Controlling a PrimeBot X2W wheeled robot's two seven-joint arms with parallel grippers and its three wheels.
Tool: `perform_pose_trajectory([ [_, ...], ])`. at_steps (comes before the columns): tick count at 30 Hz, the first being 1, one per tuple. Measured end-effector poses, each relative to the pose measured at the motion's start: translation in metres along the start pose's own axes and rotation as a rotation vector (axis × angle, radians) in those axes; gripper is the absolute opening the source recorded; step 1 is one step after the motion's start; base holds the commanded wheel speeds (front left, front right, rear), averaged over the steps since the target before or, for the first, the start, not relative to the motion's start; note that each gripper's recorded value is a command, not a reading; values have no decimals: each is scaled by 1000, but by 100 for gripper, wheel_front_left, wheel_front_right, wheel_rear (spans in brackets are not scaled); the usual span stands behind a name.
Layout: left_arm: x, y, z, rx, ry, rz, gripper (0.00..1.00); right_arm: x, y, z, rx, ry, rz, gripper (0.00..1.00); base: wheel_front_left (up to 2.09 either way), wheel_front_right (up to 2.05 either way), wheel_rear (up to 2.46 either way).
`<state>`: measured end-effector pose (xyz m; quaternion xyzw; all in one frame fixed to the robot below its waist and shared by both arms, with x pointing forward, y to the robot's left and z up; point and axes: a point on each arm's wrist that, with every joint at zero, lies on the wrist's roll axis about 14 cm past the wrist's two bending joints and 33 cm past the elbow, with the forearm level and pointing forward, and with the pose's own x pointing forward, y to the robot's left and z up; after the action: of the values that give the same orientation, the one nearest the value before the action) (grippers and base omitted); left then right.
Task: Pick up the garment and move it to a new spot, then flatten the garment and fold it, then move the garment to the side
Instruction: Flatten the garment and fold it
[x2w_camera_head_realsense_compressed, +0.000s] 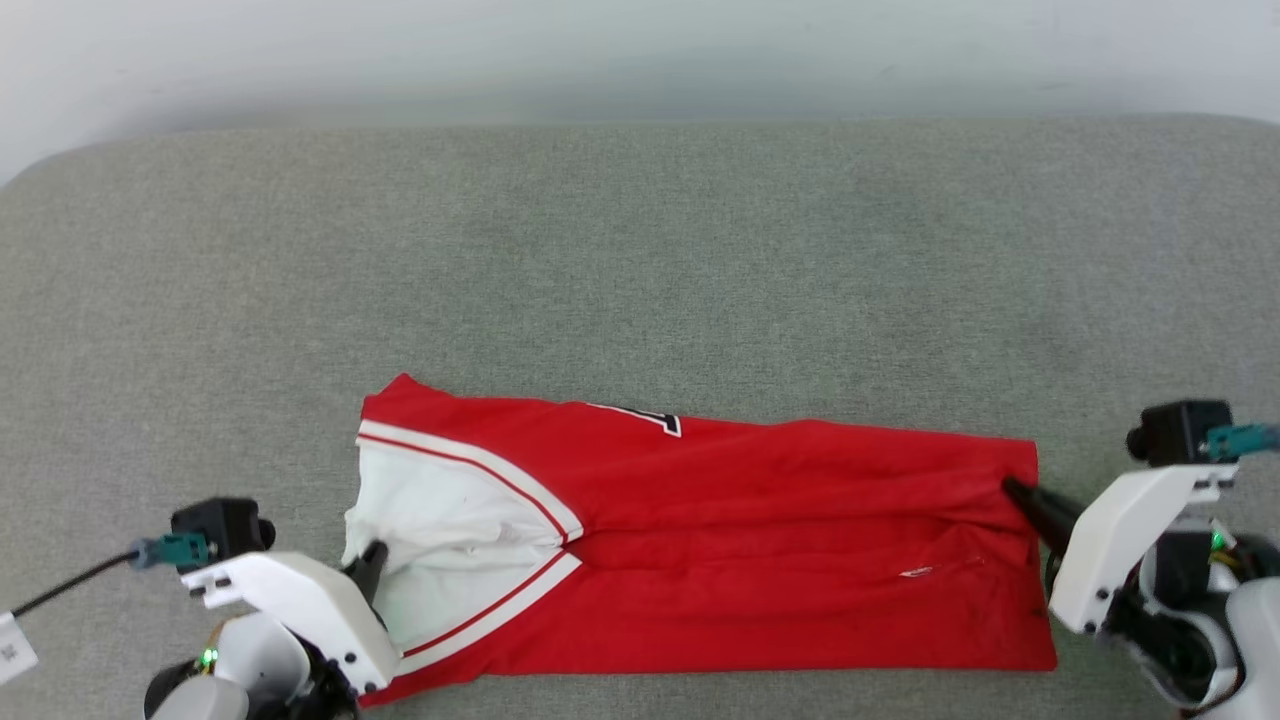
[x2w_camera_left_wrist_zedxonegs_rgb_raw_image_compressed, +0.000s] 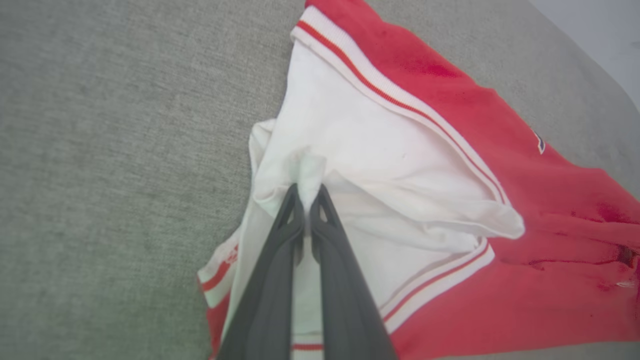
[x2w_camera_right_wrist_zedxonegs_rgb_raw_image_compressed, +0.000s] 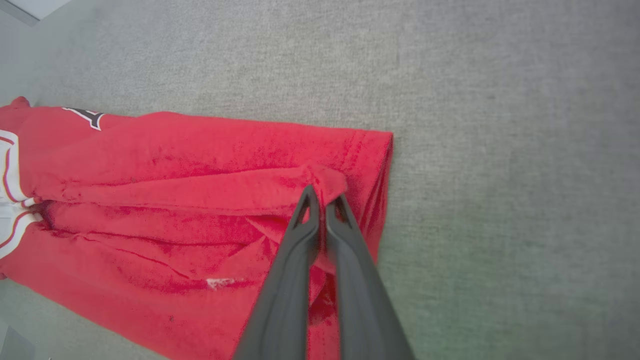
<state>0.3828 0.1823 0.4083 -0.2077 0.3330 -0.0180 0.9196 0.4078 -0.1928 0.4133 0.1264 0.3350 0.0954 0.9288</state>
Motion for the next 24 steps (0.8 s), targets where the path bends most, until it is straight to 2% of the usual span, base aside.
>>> perform_pose_trajectory([
  [2,-2,3,-12,-23,21,10,0,-3,0,-16,17,28,-2,0,0,0,0],
  [3,-2,5,-17,-33,35,15,34,-4,1,-26,24,49,-3,24,0,0,0],
  [4,-3,6,-22,-46,44,19,87,-5,2,-33,36,59,-1,49,0,0,0],
  [5,-3,8,-24,-50,42,30,100,-6,3,-39,48,63,-1,95,0,0,0],
  [6,-3,11,-26,-47,37,42,100,-8,2,-46,51,77,-7,100,0,0,0],
  [11,-3,11,-14,-34,-60,48,100,-14,4,-60,64,68,-10,100,0,0,0],
  [15,-8,4,9,24,-197,32,100,-24,5,-62,52,20,-12,100,0,0,0],
  [20,-22,-19,42,96,-384,-18,100,-43,6,-24,-15,-125,-6,100,0,0,0],
  [24,-39,-40,68,145,-540,-48,100,-63,-6,1,-28,-204,-46,100,0,0,0],
])
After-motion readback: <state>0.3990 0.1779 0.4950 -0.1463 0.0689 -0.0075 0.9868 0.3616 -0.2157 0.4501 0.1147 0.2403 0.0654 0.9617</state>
